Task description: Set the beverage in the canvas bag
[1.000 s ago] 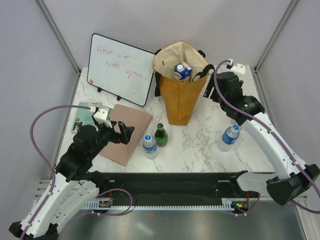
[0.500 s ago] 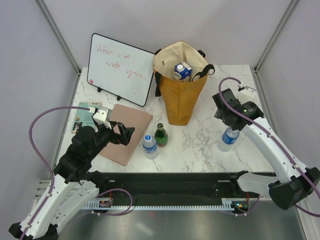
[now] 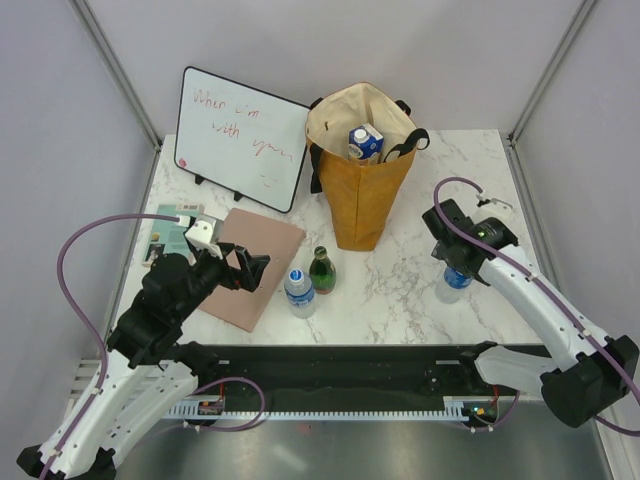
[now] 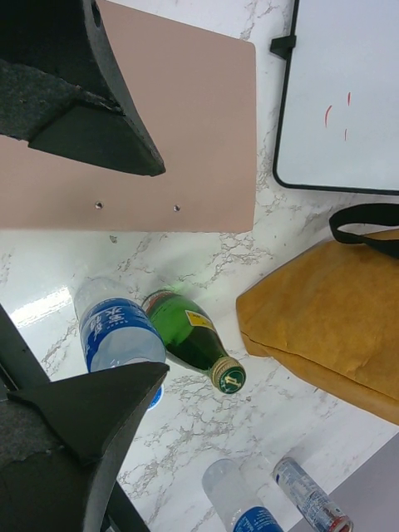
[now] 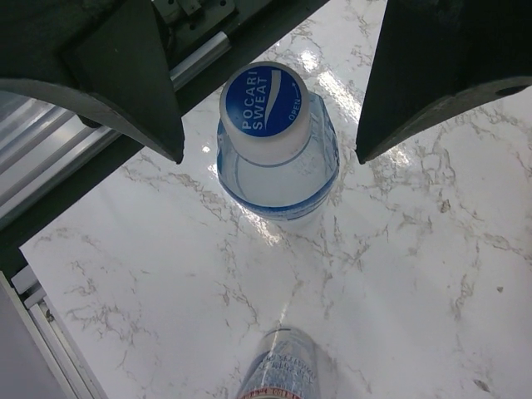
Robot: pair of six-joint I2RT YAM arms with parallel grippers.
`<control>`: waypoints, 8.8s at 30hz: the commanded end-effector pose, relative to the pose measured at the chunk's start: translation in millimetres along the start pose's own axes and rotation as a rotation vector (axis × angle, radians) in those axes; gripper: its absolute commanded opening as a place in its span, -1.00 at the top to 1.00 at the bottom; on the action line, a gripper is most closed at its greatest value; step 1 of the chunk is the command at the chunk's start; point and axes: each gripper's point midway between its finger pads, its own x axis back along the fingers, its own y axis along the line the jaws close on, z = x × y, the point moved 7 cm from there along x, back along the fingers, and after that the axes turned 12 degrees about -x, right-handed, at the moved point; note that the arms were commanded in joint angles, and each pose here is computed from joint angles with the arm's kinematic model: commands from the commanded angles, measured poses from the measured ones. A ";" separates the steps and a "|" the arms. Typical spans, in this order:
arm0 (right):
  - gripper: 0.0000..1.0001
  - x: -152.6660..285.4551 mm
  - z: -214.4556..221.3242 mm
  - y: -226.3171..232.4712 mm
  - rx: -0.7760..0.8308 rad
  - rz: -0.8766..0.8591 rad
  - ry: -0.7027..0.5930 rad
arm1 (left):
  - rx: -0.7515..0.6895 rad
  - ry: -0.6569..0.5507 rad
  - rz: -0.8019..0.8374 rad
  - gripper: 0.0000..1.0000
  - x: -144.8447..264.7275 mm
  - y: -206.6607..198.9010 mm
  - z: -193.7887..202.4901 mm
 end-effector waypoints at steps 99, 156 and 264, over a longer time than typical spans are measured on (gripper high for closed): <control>1.00 173.1 -219.3 223.3 0.219 -1.108 -0.591 | -0.018 -0.014 0.011 -0.99 -6.2 -1.7 -4.2; 1.00 67.3 -123.8 254.1 0.574 -0.946 -0.346 | -0.021 -0.007 0.006 -0.99 -6.9 -1.3 -2.7; -0.57 74.0 -156.9 195.7 0.314 -0.788 -0.229 | -0.023 0.008 0.003 -0.99 -9.9 -1.1 -0.8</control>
